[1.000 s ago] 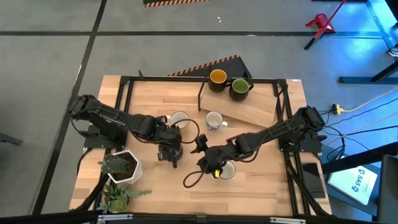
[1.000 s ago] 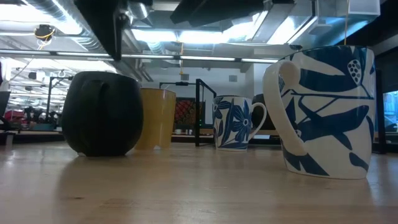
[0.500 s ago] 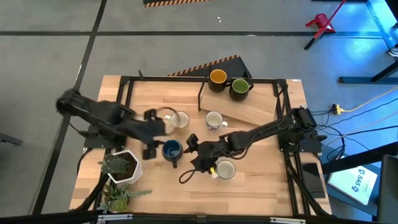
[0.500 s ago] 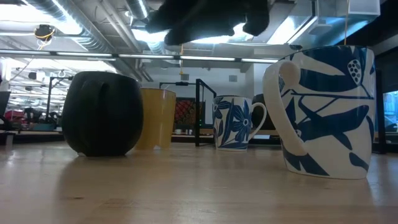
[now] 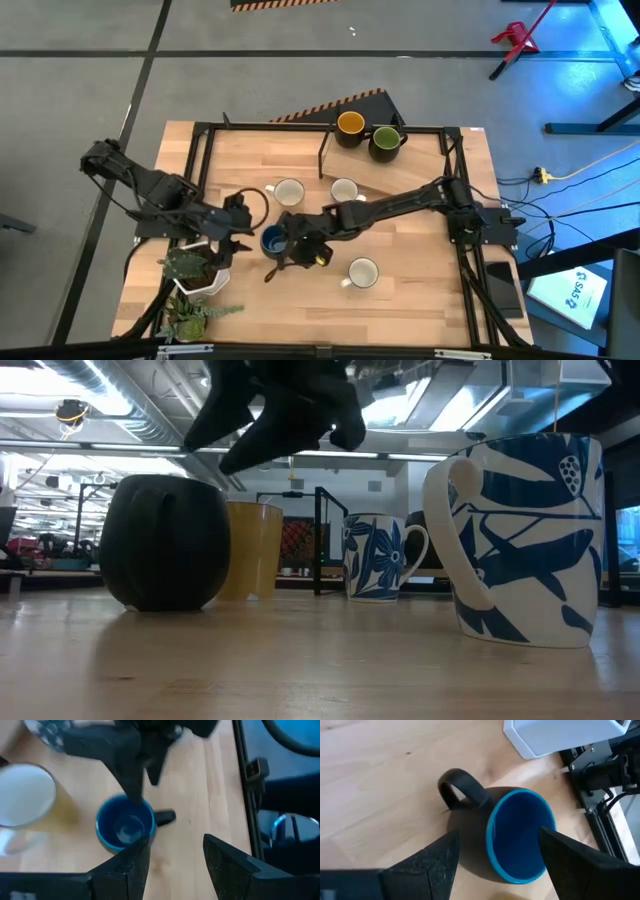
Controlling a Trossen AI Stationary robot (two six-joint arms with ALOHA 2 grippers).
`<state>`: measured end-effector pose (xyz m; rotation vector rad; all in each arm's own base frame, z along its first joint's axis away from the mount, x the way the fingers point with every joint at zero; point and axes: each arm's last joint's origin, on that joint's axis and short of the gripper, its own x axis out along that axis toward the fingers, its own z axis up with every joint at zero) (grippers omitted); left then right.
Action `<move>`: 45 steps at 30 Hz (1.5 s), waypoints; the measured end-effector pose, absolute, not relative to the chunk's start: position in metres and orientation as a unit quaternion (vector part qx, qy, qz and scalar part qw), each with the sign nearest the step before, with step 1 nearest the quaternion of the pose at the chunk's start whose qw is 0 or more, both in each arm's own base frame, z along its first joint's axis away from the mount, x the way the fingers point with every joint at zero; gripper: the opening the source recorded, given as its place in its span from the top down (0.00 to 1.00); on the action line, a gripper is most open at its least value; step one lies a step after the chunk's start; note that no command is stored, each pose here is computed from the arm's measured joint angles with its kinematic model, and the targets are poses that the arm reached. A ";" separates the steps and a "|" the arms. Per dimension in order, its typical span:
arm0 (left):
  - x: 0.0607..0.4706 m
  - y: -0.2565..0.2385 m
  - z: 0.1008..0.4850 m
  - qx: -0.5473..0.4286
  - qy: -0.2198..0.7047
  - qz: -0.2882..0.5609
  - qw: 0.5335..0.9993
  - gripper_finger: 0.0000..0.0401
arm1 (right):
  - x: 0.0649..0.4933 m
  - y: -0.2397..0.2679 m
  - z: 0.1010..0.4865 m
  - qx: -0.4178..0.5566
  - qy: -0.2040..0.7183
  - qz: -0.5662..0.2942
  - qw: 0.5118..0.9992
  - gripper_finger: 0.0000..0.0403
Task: Place coffee mugs
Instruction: Put the black-blue mug on the shelf
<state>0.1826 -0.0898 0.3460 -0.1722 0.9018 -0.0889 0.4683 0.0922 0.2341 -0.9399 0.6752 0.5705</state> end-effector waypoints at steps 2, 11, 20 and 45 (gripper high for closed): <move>0.184 -0.091 0.341 -0.083 0.441 -0.052 0.892 0.56 | 0.474 0.093 0.232 -0.445 0.311 0.268 0.796 0.37; 0.185 -0.093 0.341 -0.085 0.439 -0.088 0.890 0.56 | 0.477 0.092 0.216 -0.456 0.339 0.279 0.774 0.37; 0.186 -0.092 0.341 -0.060 0.437 -0.103 0.891 0.56 | 0.482 0.081 0.210 -0.462 0.339 0.275 0.772 0.37; 0.160 -0.055 0.412 -0.042 0.123 -0.092 0.987 0.56 | 0.483 0.083 0.185 -0.449 0.378 0.293 0.754 0.37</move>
